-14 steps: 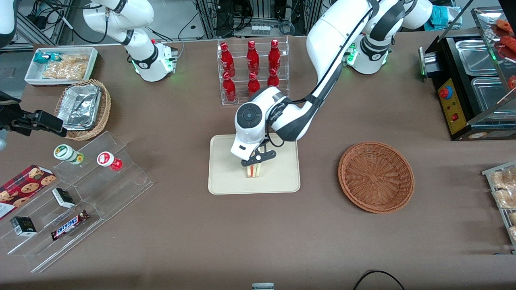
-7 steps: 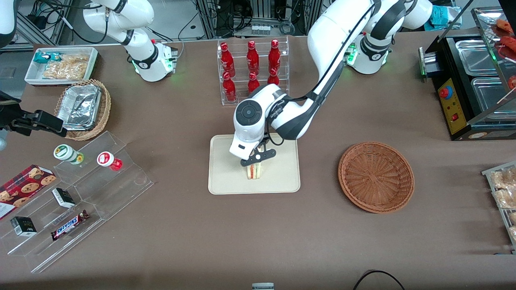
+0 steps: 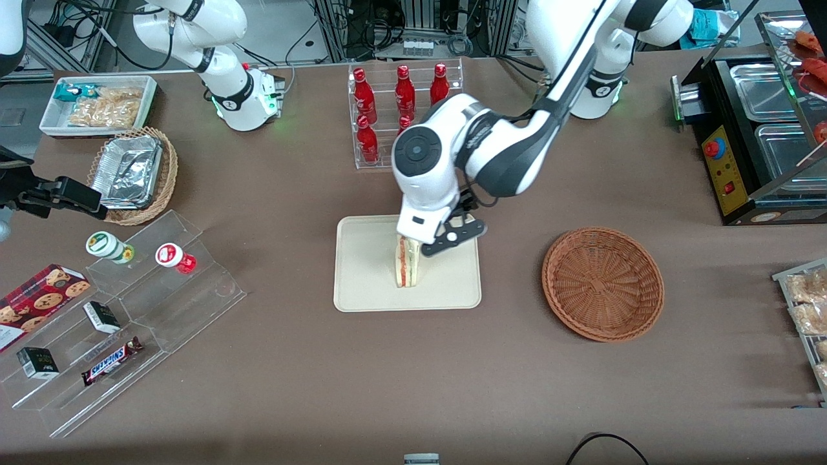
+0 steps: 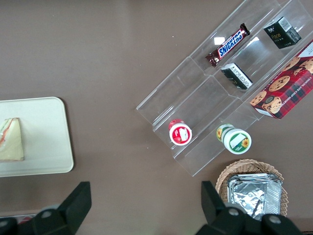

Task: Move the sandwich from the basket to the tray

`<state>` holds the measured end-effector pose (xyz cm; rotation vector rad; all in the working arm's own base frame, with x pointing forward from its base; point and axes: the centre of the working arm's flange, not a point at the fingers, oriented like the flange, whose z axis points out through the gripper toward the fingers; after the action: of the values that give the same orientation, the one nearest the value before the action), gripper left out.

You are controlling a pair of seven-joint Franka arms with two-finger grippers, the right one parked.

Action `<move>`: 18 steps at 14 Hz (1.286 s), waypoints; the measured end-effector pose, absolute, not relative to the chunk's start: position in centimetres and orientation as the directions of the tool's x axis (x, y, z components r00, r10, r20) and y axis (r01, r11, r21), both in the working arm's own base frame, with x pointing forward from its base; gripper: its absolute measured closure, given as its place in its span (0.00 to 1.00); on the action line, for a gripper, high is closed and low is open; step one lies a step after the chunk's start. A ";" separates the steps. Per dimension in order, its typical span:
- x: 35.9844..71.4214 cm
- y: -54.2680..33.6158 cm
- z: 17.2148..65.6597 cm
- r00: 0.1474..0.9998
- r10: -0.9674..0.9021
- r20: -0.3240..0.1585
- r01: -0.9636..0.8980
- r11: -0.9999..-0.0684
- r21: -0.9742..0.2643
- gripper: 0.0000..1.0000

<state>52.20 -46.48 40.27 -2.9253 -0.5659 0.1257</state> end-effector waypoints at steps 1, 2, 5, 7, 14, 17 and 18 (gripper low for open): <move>52.6 -44.8 40.4 0.928 0.368 -0.061 0.352 -0.918 -0.181 0.00; 53.2 -42.9 40.3 0.932 0.354 -0.075 0.334 -0.923 -0.192 0.00; 55.0 -35.9 40.6 0.939 0.324 -0.117 0.296 -0.932 -0.208 0.00; 55.5 -31.0 41.5 0.949 0.278 -0.147 0.246 -0.948 -0.203 0.00; 53.5 -15.5 48.9 0.959 0.110 -0.260 0.077 -0.988 -0.136 0.00; 52.3 -9.7 52.7 0.956 0.028 -0.291 0.008 -0.998 -0.069 0.00; 52.0 -8.1 53.8 0.959 0.001 -0.283 -0.014 -0.999 -0.051 0.00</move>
<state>52.03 -8.13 53.83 -3.0577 0.0106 0.4416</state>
